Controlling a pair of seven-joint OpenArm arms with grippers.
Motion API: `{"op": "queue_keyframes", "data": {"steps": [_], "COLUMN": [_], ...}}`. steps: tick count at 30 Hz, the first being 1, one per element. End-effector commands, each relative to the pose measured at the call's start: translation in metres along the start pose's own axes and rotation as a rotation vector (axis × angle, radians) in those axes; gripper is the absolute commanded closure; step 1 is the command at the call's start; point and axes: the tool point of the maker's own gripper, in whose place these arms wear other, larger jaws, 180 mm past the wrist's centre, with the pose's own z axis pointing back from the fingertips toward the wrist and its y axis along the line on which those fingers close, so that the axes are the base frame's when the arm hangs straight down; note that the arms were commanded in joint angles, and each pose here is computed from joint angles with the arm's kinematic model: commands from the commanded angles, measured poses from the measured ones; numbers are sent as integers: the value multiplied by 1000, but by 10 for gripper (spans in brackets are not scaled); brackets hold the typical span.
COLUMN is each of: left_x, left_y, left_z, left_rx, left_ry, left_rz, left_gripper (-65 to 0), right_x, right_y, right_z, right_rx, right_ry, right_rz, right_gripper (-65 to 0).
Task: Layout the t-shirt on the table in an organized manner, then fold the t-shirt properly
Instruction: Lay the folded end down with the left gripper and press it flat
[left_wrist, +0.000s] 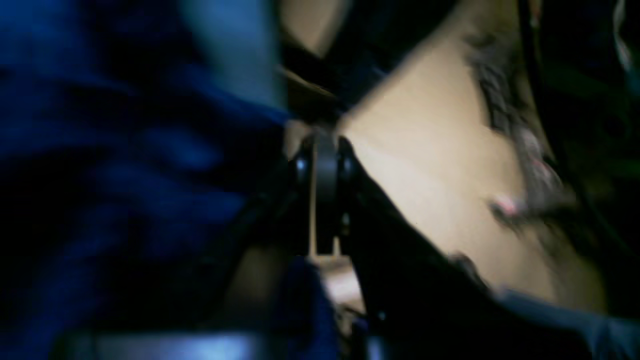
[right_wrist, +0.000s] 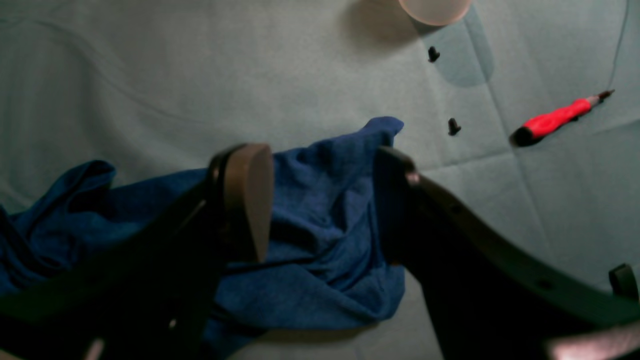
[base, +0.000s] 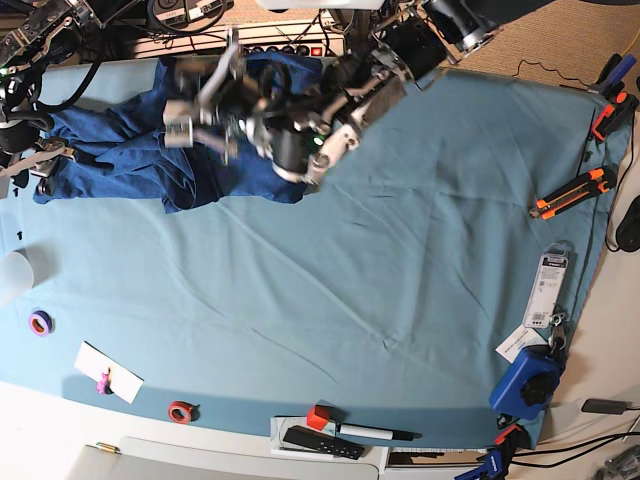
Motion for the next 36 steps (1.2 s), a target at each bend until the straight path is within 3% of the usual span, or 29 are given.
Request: {"op": "queue_keyframes", "data": {"steps": [1, 6, 10, 18, 26, 30, 36], "left_x": [21, 17, -2, -23, -24, -24, -21], "left_y": [6, 54, 76, 64, 24, -10, -60], "left_z": [10, 41, 46, 22, -22, -44, -55], "left_rx": [32, 227, 385, 440, 403, 301, 63], "left_ry": [-63, -90, -83, -42, 40, 58, 45], "left_rz": [-15, 25, 14, 18, -105, -167, -267], "left_gripper": [0, 0, 0, 0, 0, 0, 0], "right_x": [16, 17, 18, 19, 19, 19, 19], "right_y": [-4, -4, -3, -2, -2, -2, -2], "right_z": [4, 4, 4, 4, 4, 4, 4], "right_rx": [-11, -10, -8, -7, -6, -6, -8], "right_ry": [-54, -55, -61, -73, -71, -72, -71], "right_rz": [17, 17, 15, 13, 12, 12, 13], "right_gripper": [-317, -317, -317, -317, -317, -317, -317]}}
